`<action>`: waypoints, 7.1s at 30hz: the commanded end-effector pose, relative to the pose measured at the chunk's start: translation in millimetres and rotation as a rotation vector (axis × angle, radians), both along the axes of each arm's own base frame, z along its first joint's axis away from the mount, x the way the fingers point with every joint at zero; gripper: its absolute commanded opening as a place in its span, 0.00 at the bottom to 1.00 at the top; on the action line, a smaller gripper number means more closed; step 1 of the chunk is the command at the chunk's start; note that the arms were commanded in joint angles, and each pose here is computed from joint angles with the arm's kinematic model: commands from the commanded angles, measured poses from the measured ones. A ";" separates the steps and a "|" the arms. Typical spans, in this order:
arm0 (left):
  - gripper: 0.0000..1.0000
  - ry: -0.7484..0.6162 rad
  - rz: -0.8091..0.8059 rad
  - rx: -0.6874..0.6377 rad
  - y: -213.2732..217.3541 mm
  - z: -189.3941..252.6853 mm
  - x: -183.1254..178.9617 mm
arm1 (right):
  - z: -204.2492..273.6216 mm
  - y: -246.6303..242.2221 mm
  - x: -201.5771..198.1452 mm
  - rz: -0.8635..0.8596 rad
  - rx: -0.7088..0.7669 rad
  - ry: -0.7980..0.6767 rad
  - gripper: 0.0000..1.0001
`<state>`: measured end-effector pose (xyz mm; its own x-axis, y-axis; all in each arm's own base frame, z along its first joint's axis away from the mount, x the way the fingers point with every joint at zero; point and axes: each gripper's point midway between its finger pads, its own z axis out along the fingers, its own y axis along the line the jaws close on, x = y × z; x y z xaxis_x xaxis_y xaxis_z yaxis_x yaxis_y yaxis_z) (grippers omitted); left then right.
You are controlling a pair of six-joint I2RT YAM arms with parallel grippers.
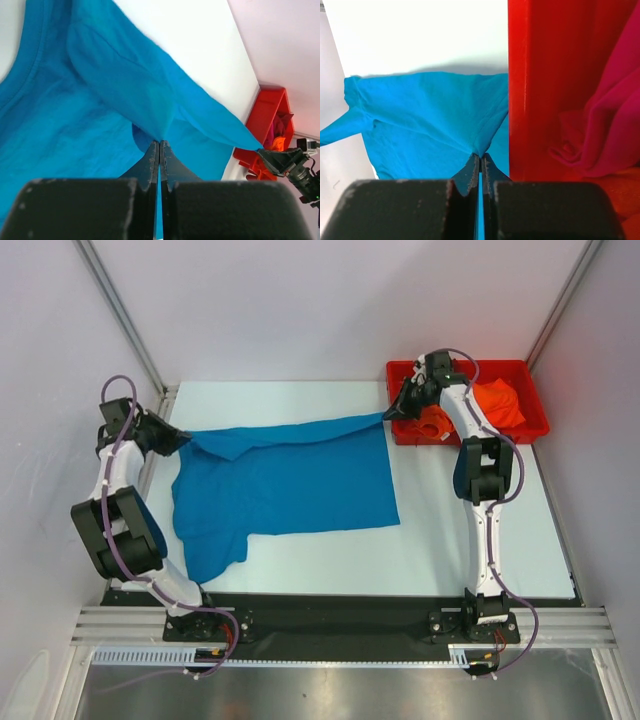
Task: Fold and stack the t-shirts
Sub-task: Fold the tshirt
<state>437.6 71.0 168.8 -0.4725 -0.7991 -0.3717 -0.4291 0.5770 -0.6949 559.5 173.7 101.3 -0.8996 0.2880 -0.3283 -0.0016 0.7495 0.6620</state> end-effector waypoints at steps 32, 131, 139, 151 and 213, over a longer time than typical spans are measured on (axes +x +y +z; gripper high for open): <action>0.00 0.094 0.110 0.128 30.4 -14.8 -40.2 | 35.7 2.0 -21.5 0.042 -0.159 -0.061 0.00; 0.86 0.027 0.046 0.321 93.7 -113.7 108.2 | 46.2 121.3 -47.0 0.125 -0.011 -0.164 0.52; 0.76 0.073 0.010 0.239 83.7 -123.4 106.1 | 46.4 100.2 -37.4 0.087 -0.024 -0.169 0.52; 0.18 0.035 -0.033 0.111 74.0 -136.6 109.5 | 23.6 99.8 -35.5 0.079 -0.037 -0.131 0.52; 0.30 0.292 -0.354 0.623 -52.4 -74.6 -33.2 | 5.5 83.6 -237.2 0.394 -0.243 0.045 0.52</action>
